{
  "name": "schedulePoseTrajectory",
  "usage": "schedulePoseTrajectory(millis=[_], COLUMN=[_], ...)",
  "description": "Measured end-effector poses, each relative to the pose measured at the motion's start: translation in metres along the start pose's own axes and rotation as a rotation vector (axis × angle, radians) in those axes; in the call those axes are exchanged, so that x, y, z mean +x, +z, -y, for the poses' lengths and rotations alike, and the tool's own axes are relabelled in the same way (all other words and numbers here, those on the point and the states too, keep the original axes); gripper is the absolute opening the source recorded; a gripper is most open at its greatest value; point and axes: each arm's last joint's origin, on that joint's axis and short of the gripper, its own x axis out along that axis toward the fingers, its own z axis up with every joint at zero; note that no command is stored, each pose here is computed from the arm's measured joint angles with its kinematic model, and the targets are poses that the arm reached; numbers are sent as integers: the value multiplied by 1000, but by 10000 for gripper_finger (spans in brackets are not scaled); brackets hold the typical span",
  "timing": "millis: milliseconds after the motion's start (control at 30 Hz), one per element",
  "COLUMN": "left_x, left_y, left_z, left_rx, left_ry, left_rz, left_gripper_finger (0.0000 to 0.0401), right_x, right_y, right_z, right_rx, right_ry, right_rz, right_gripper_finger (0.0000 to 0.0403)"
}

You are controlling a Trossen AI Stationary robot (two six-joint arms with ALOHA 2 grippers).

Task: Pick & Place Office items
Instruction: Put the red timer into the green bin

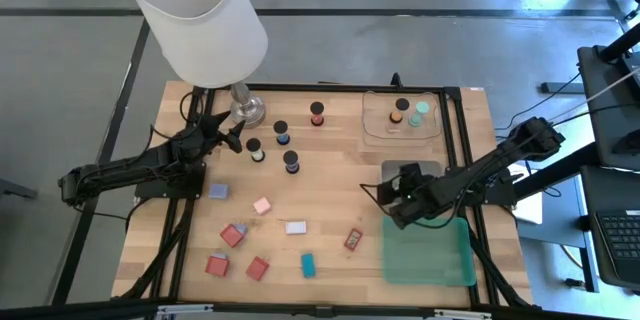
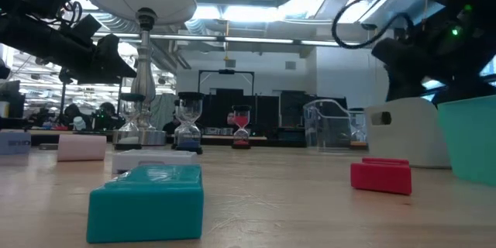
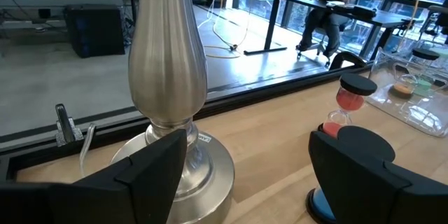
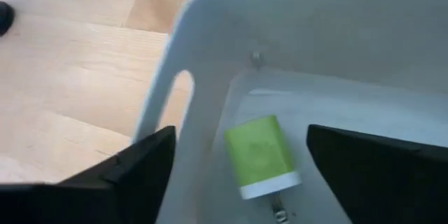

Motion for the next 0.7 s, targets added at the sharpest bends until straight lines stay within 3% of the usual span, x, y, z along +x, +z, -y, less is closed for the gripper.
schedulePoseTrajectory(millis=[200,300,433,567,700], left_x=[0,0,0,0,0], left_y=[0,0,0,0,0], left_z=[0,0,0,0,0], left_rx=[0,0,0,0,0], left_ry=[0,0,0,0,0], left_rz=[0,0,0,0,0], left_gripper_finger=[297,297,297,297,297], right_x=[-38,-59,-77,-80,-76], right_y=[24,40,62,78,82], right_z=[-27,-38,-51,-61,-72], right_rx=[-26,56,351,680,869], right_ry=[-53,-88,-149,-260,-317], right_rz=[20,-6,-103,-294,-536], right_gripper_finger=[386,398,398,399,399])
